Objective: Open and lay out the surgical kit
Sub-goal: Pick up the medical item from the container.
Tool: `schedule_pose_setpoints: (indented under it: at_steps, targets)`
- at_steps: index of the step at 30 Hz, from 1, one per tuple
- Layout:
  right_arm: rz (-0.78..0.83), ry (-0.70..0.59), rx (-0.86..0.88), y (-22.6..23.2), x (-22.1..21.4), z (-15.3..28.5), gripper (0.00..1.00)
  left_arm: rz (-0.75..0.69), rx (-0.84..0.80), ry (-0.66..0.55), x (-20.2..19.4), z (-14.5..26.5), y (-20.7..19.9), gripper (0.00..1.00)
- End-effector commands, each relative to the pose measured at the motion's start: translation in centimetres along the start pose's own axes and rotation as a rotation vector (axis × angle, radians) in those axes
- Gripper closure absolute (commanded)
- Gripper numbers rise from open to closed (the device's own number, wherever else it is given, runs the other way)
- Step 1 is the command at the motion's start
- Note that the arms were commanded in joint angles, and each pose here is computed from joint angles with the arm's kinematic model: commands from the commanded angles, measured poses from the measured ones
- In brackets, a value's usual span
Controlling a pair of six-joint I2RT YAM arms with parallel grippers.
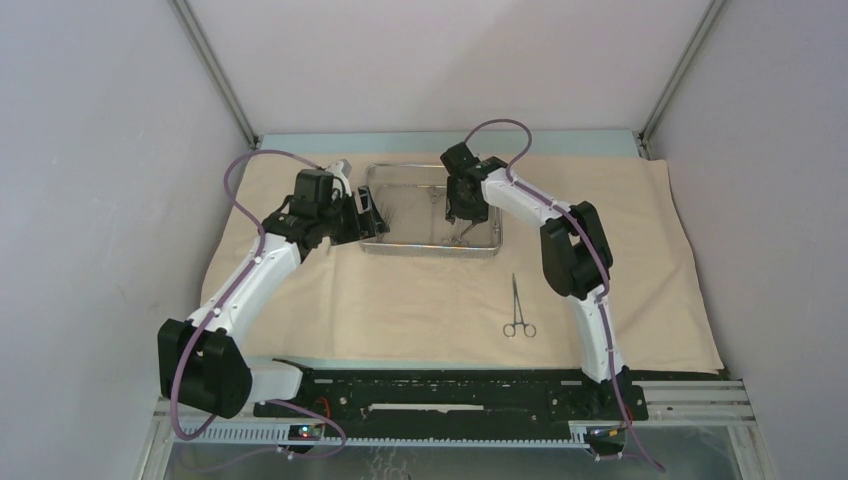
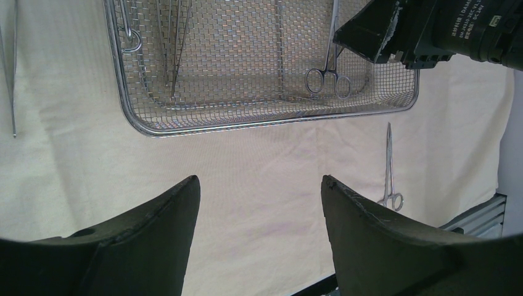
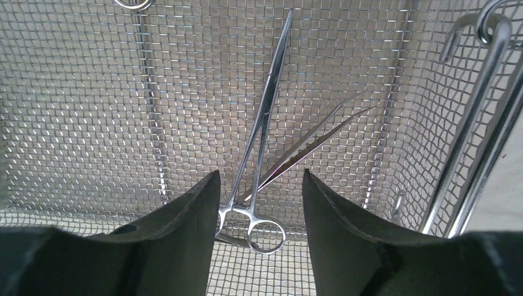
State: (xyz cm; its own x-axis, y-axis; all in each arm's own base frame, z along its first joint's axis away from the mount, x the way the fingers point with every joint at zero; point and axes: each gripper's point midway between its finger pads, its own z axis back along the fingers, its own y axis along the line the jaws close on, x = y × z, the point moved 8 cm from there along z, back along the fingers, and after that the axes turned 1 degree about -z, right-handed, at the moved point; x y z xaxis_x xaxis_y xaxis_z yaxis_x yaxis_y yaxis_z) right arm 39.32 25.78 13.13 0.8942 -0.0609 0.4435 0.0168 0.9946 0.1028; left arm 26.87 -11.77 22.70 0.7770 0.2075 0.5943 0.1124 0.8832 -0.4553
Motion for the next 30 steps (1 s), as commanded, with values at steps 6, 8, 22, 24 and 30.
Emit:
schedule_pose_setpoints:
  at_steps: [6,8,22,24,30]
  targets:
    - [-0.059,0.022,-0.016,0.6,-0.3,-1.7,0.40,-0.024,-0.034,-0.067,1.5,1.1,-1.0,0.23]
    - [-0.052,0.025,-0.017,0.9,-0.6,-2.1,0.41,-0.023,-0.036,-0.066,1.5,1.1,-1.1,0.23]
    - [-0.019,0.027,0.020,1.0,-0.6,-1.1,0.97,-0.017,-0.029,-0.071,1.3,1.1,-0.9,0.23]
    - [-0.015,0.015,0.028,0.9,-0.2,-0.7,1.00,-0.017,-0.026,-0.072,1.3,1.1,-0.8,0.23]
    - [0.001,-0.034,0.053,1.1,1.0,1.1,1.00,-0.017,-0.021,-0.074,1.3,1.1,-0.8,0.23]
